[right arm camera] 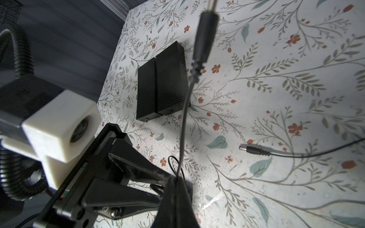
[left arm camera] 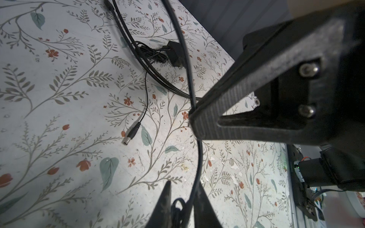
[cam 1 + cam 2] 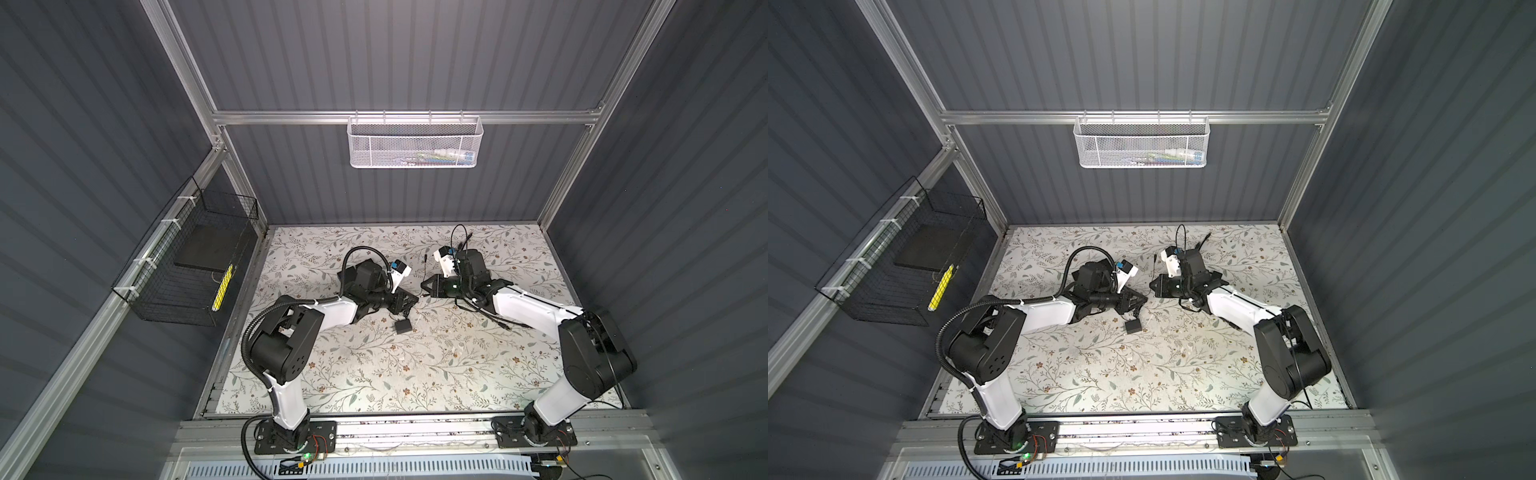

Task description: Insert the plug into the switch port

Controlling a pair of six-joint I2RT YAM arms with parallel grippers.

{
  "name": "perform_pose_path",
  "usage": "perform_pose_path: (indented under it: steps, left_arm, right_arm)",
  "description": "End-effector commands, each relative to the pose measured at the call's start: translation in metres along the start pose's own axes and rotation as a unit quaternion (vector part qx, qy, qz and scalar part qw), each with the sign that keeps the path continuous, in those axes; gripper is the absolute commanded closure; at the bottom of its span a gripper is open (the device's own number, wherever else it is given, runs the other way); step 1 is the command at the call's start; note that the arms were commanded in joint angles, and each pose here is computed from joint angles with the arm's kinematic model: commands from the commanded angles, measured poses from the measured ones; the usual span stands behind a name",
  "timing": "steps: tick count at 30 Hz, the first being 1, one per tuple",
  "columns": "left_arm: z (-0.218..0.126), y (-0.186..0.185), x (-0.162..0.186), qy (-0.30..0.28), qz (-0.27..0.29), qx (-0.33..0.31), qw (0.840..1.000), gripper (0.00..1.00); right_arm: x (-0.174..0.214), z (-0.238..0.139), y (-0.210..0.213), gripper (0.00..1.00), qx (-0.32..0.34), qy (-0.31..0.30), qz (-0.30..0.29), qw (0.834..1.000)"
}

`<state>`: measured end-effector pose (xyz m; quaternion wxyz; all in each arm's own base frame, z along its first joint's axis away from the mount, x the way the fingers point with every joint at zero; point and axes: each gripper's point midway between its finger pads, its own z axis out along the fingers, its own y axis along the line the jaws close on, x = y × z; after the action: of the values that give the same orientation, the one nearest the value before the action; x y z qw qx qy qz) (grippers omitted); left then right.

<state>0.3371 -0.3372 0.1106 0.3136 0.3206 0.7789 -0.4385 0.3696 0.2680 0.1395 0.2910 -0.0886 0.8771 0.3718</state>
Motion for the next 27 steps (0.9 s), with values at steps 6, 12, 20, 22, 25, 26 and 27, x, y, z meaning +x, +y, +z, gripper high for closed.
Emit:
perform_pose_path:
  steps: [6, 12, 20, 22, 25, 26, 27]
  left_arm:
    - [0.0, -0.004, -0.009, 0.0, 0.005, 0.006, 1.0, 0.96]
    - [-0.002, -0.004, -0.009, 0.0, 0.006, 0.0, 1.0, 1.0]
    - [-0.007, -0.007, -0.01, -0.003, 0.008, -0.003, 1.0, 1.0]
    - [-0.008, -0.007, -0.011, -0.005, 0.009, -0.005, 1.0, 1.0]
    - [-0.01, -0.008, -0.012, -0.006, 0.012, -0.007, 1.0, 1.0]
    - [-0.01, -0.008, -0.013, -0.006, 0.012, -0.008, 1.0, 1.0]
    - [-0.011, -0.008, -0.014, -0.008, 0.013, -0.01, 1.0, 1.0]
  right_arm:
    - [-0.003, -0.006, 0.001, 0.98, 0.001, -0.01, 0.0, 1.0]
    - [-0.007, -0.014, -0.008, 0.74, 0.012, -0.018, 0.009, 1.0]
    - [-0.035, -0.063, -0.036, 0.7, -0.017, -0.101, 0.054, 0.993]
    - [-0.04, -0.065, -0.038, 0.69, -0.013, -0.108, 0.056, 0.993]
    - [-0.042, -0.058, -0.039, 0.7, -0.024, -0.098, 0.08, 0.992]
    - [-0.041, -0.055, -0.038, 0.7, -0.033, -0.094, 0.091, 0.991]
    - [-0.039, -0.052, -0.038, 0.7, -0.045, -0.09, 0.108, 0.989]
